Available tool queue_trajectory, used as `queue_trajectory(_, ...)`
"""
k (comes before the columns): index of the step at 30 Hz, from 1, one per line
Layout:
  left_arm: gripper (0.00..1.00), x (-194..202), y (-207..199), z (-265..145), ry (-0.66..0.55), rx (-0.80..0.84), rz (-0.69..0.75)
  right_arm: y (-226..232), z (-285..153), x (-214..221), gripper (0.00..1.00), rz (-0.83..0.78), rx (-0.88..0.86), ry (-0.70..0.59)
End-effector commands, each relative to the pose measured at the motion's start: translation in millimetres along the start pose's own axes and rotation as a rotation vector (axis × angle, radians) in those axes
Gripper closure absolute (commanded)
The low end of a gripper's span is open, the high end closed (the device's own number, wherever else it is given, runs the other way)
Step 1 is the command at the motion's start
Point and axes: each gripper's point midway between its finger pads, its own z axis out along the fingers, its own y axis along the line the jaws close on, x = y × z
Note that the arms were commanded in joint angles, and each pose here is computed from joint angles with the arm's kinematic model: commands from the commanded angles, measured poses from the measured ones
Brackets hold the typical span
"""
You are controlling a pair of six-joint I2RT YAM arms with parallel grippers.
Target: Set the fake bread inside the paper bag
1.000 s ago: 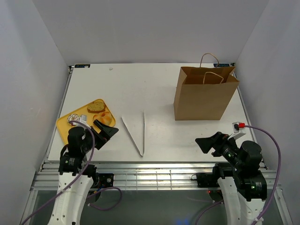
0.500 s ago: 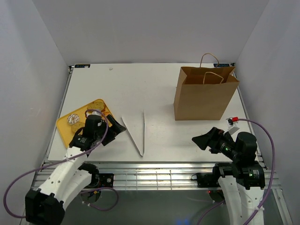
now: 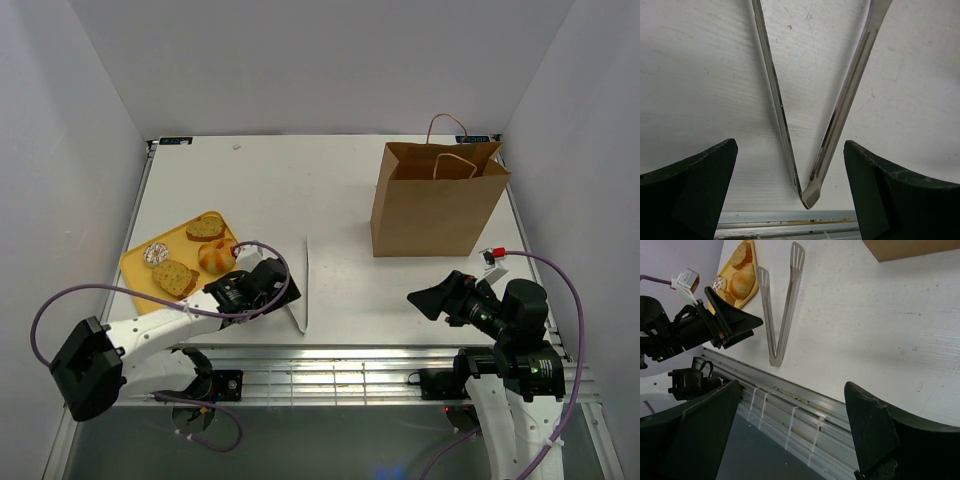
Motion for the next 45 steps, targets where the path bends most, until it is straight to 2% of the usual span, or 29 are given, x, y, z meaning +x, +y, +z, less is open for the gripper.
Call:
queue_trajectory(1, 0.02, -18, -5, 0, -0.147, -0.079, -0.041, 16, -6, -11, 0.10, -0.065, -0.054, -0.038)
queue_trajectory(15, 0.02, 17, -19, 9, -0.257, -0.099, 0.129, 24, -11, -6, 0.10, -0.095, -0.107, -0.037)
queue_trajectory(21, 0.02, 21, -31, 16, -0.270, -0.039, 0.224, 26, -11, -3, 0.10, -0.096, -0.129, -0.035)
queue_trajectory(22, 0.02, 19, -42, 15, -0.281, 0.010, 0.211, 27, -11, -2, 0.10, -0.098, -0.132, -0.037)
queue_trajectory(27, 0.02, 22, -42, 19, -0.282, 0.042, 0.271, 29, -13, -4, 0.10, -0.103, -0.135, -0.042)
queue_trajectory(37, 0.02, 35, -20, 46, -0.263, -0.157, 0.336, 34, -13, -5, 0.10, -0.106, -0.162, -0.053)
queue_trajectory(45, 0.02, 27, -9, 54, -0.335, -0.225, 0.328, 35, -15, -5, 0.10, -0.109, -0.164, -0.051)
